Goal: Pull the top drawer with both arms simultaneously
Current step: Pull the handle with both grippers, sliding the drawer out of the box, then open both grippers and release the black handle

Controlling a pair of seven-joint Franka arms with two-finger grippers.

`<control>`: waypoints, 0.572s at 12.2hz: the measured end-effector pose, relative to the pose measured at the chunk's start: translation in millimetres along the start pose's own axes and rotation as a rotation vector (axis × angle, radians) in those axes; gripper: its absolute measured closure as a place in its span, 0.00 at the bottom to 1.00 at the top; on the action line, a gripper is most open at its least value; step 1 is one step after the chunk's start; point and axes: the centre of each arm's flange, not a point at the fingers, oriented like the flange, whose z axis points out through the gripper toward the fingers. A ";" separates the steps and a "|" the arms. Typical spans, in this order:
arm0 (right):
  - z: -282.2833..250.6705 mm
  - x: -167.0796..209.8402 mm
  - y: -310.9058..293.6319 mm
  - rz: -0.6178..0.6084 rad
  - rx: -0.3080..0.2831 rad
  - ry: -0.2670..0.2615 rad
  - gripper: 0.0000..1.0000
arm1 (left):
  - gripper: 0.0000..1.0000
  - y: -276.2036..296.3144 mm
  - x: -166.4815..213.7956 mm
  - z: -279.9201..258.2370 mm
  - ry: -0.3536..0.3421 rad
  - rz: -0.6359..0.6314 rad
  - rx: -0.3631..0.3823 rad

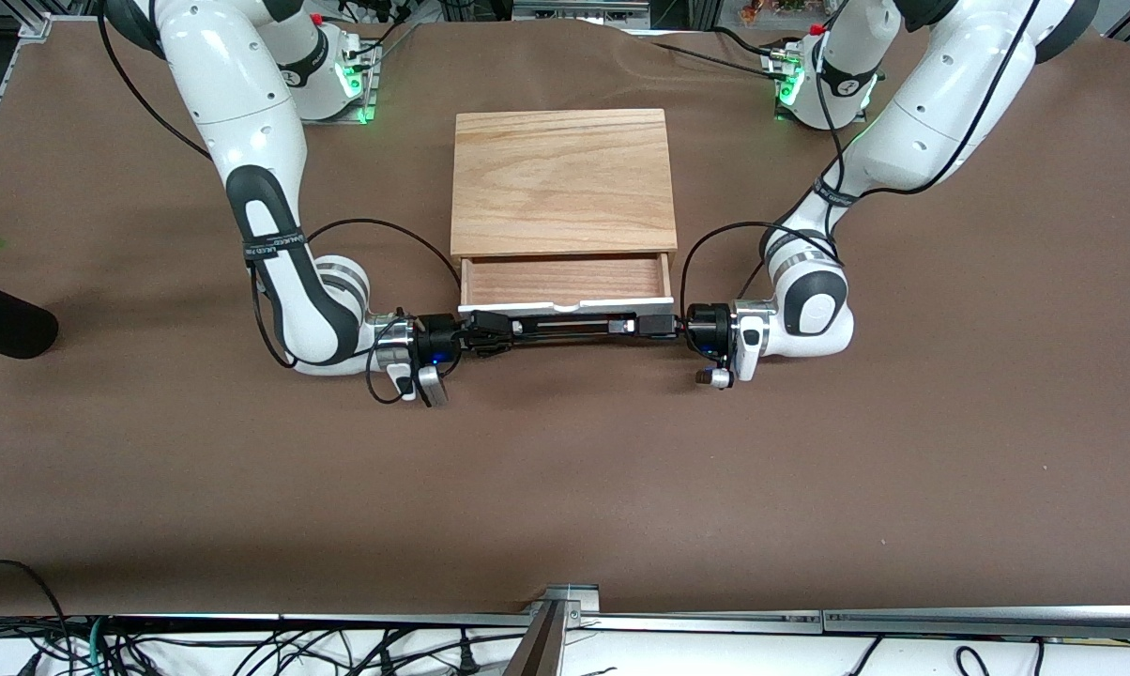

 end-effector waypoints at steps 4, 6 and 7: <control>-3.3 14.8 2.4 -0.002 -0.003 0.007 0.82 | 0.78 5.0 16.1 1.5 0.007 0.002 0.009; -3.0 21.4 5.9 0.001 0.000 0.005 0.82 | 0.78 5.2 21.3 0.6 0.012 -0.002 0.009; -2.7 22.5 8.0 0.005 0.001 0.004 0.82 | 0.78 3.8 22.5 0.3 0.013 -0.006 0.009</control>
